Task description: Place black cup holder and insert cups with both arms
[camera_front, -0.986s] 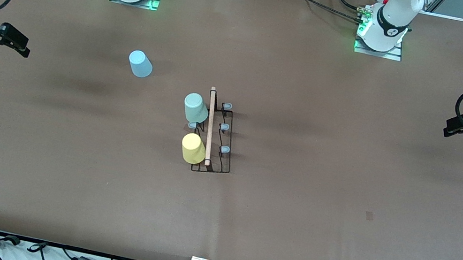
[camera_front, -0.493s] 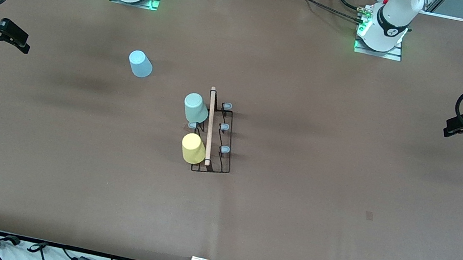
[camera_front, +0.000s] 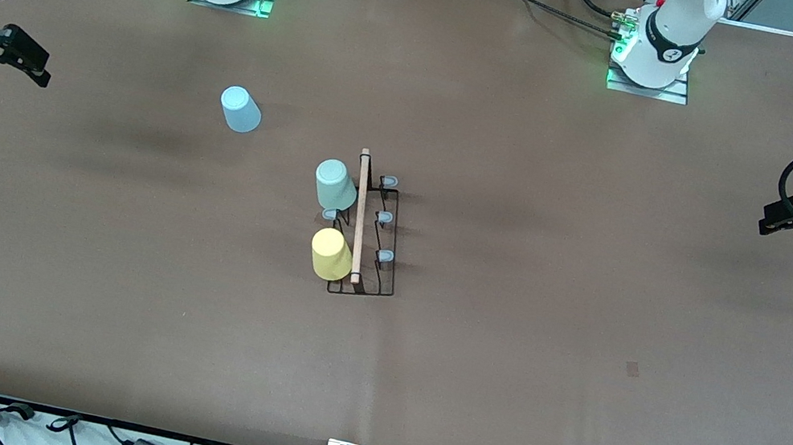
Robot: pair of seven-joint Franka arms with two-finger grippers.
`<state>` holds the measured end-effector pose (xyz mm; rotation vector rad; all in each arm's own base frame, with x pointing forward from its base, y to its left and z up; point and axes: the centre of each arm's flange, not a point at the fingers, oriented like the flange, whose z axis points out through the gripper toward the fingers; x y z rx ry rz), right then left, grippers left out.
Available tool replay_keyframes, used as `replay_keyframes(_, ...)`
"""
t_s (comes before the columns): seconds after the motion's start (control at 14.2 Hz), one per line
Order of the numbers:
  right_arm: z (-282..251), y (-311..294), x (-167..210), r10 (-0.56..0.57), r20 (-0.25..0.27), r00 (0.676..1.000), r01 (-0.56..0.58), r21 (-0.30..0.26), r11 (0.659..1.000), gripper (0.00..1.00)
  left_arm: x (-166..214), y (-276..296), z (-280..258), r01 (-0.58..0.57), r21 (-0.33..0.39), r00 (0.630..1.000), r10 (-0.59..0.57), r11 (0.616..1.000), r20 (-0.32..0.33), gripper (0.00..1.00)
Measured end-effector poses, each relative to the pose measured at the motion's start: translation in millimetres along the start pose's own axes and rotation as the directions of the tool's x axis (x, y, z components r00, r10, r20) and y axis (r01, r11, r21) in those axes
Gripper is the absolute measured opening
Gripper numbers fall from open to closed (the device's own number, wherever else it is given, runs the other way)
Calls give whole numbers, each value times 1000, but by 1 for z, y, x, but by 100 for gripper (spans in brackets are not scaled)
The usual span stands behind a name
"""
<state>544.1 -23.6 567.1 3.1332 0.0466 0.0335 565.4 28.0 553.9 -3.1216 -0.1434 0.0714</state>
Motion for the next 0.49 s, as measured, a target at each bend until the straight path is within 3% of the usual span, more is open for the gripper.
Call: replay_keyframes(0.49, -5, -3, -5, -2, 7, 1000, 2, 1, 1000, 100, 0, 0, 1, 0, 0, 1000, 0, 1000, 1, 100)
